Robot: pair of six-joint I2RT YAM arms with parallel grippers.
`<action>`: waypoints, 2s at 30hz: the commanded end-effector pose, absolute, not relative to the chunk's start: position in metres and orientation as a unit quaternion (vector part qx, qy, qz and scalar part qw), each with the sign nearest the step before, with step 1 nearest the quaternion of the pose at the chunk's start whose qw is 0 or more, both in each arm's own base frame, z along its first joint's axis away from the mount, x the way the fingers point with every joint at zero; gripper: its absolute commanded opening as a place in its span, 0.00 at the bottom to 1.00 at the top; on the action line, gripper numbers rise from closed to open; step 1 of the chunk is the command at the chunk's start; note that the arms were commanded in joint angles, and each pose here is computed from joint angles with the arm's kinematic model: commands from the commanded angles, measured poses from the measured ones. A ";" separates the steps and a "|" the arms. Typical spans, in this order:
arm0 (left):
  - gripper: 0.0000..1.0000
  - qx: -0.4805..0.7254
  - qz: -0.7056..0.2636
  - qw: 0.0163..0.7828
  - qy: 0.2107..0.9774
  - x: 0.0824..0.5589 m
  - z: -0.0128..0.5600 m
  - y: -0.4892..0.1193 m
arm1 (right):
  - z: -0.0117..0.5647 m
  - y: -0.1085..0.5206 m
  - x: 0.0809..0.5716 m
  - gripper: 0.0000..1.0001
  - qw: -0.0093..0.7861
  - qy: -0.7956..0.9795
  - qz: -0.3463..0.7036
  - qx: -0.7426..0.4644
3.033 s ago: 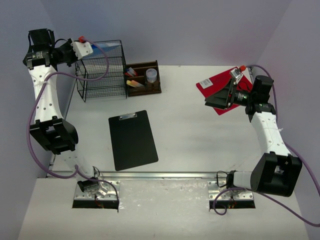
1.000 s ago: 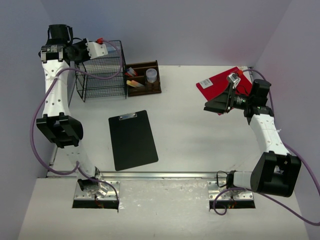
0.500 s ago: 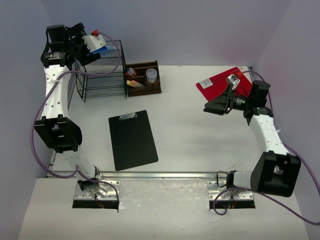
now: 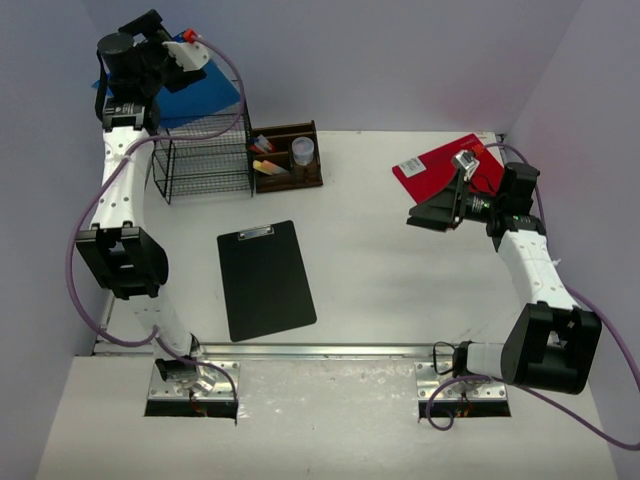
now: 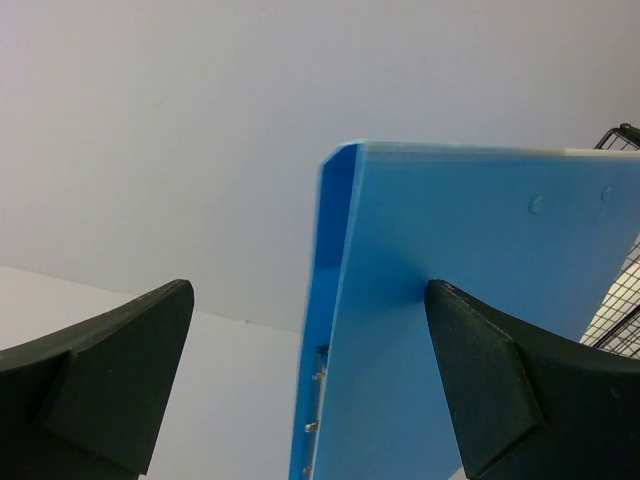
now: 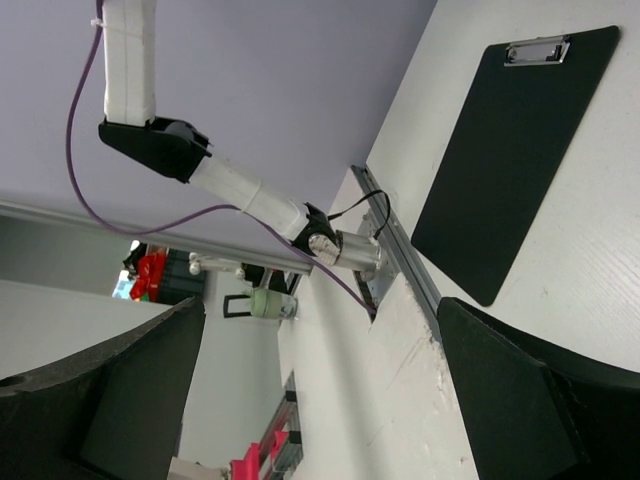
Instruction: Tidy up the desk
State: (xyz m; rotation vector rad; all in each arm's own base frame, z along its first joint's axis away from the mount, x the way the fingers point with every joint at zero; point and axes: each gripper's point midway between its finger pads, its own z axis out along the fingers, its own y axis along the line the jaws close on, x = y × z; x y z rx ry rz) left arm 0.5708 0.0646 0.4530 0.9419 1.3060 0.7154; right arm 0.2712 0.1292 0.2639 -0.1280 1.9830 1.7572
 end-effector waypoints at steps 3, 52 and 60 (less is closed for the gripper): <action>0.97 0.407 0.282 0.665 0.559 0.598 0.465 0.053 | 0.269 0.129 0.272 0.99 0.259 0.720 0.640 -0.069; 0.35 0.440 0.193 0.569 0.668 0.505 0.418 0.121 | 0.281 0.126 0.288 0.99 0.280 0.717 0.632 -0.092; 0.00 0.475 0.248 0.560 0.632 0.507 0.442 0.126 | 0.278 0.127 0.285 0.99 0.276 0.716 0.635 -0.092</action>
